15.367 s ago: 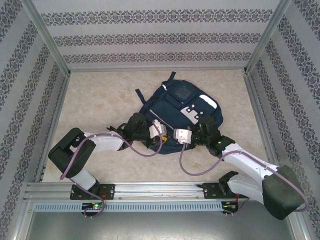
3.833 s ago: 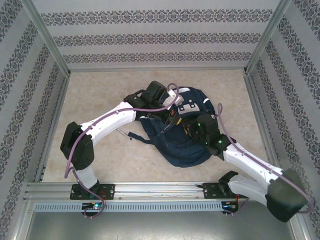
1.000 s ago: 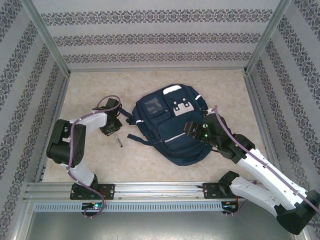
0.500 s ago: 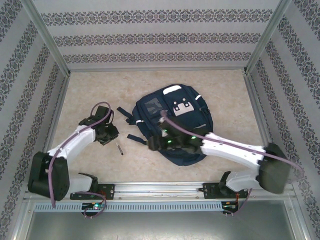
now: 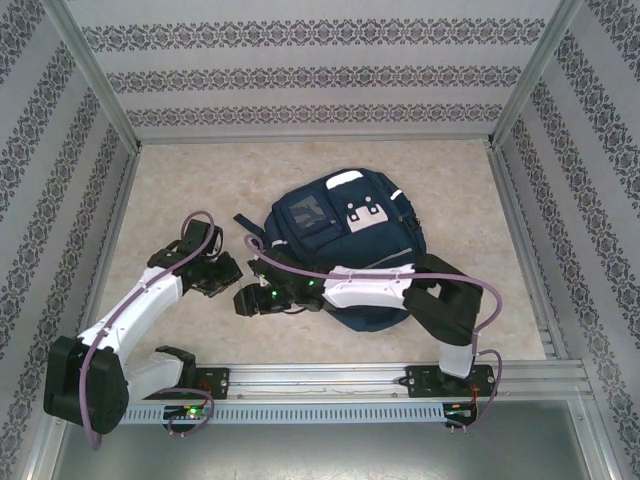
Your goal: Pack the student bag
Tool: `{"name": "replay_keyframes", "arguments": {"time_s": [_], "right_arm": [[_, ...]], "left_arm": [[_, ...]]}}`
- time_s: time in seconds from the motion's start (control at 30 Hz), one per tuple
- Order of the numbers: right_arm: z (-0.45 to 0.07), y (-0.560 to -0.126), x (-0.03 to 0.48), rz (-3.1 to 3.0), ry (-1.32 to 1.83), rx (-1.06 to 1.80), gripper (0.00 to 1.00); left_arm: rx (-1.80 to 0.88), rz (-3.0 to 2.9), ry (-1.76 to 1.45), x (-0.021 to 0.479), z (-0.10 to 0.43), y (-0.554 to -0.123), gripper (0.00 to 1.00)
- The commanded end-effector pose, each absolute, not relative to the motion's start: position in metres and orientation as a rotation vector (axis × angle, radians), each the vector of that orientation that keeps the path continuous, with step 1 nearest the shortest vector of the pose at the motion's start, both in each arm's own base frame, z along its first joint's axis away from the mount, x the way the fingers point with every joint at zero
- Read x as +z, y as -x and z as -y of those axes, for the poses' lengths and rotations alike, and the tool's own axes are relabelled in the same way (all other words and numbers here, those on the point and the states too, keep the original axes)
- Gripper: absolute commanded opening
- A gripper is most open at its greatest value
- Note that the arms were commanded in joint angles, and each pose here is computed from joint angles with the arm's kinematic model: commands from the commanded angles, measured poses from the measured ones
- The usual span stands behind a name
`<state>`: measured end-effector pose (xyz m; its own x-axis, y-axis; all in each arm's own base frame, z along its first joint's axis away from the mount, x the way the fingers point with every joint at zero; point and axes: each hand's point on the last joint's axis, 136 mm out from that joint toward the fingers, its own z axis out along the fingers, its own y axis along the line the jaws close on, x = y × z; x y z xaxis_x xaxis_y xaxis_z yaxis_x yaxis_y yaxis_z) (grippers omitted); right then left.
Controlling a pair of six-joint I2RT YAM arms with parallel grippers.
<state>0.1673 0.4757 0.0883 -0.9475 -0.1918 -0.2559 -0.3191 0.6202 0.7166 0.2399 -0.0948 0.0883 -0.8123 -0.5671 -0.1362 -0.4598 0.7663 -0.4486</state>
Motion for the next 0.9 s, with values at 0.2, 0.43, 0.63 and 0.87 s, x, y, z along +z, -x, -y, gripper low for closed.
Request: {"name": "replay_keyframes", "arguments": {"time_s": [0.2,0.43,0.63,0.87], "right_arm": [[-0.478,-0.174,0.099,-2.683,0.362,1.334,0.01],[-0.398,-0.187,0.126,-2.675,0.303,1.246,0.02],[-0.283,-0.214,0.140,-2.673,0.197,0.857,0.04],[-0.167,-0.227,0.166,-2.589,-0.031,0.580,0.06]], "left_arm": [[-0.681,-2.701,0.721,0.108,0.104,-0.218,0.58],[-0.939,-2.500,0.222,0.180,0.139,-0.217,0.68],[-0.920,-2.420,-0.347,0.214,0.196,-0.202,0.72],[-0.549,-2.330,-0.947,0.191,0.265,-0.210,0.68]]}}
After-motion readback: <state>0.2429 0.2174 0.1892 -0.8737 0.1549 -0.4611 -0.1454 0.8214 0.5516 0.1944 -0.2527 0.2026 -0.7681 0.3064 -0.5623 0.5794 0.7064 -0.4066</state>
